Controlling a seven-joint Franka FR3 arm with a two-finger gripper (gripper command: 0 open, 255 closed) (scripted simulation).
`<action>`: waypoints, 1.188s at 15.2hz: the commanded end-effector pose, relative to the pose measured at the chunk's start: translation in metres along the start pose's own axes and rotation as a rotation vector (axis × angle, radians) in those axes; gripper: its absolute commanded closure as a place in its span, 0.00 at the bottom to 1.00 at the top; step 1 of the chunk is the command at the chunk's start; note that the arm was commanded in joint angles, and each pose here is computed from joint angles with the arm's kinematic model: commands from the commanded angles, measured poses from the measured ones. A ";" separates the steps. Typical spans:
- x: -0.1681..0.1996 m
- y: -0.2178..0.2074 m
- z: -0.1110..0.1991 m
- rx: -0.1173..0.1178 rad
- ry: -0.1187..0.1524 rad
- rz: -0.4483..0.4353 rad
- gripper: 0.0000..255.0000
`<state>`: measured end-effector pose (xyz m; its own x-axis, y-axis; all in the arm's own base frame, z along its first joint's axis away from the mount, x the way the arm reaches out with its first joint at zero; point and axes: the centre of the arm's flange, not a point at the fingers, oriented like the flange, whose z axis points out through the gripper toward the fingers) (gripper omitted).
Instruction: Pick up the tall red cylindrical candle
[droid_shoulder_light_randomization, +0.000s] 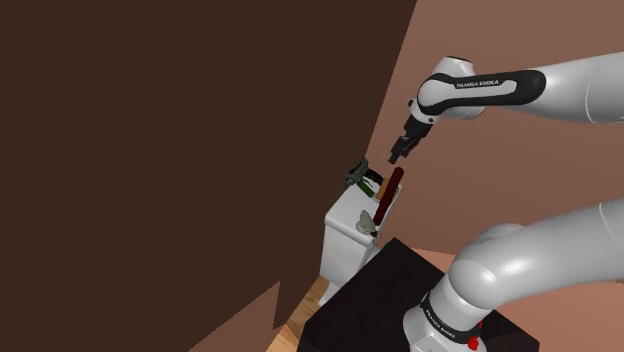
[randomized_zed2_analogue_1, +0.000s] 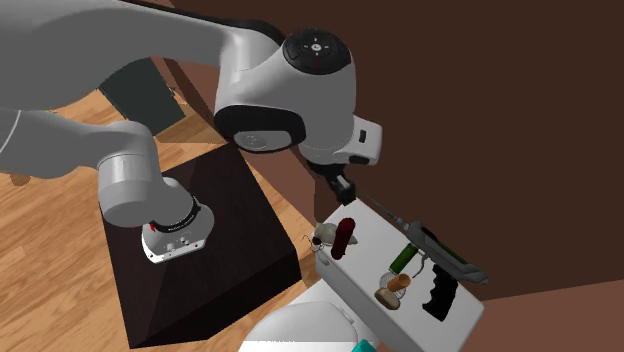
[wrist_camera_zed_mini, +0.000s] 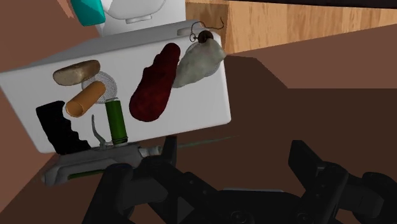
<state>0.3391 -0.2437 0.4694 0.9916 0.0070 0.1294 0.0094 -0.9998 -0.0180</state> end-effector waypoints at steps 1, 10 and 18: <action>-0.002 0.020 0.013 -0.008 0.008 0.002 0.00; -0.003 0.077 0.060 -0.025 0.027 0.010 0.00; -0.007 0.077 0.083 -0.025 0.027 0.010 1.00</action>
<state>0.3441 -0.3194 0.3851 0.9876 -0.0028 0.1568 -0.0037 -1.0000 0.0058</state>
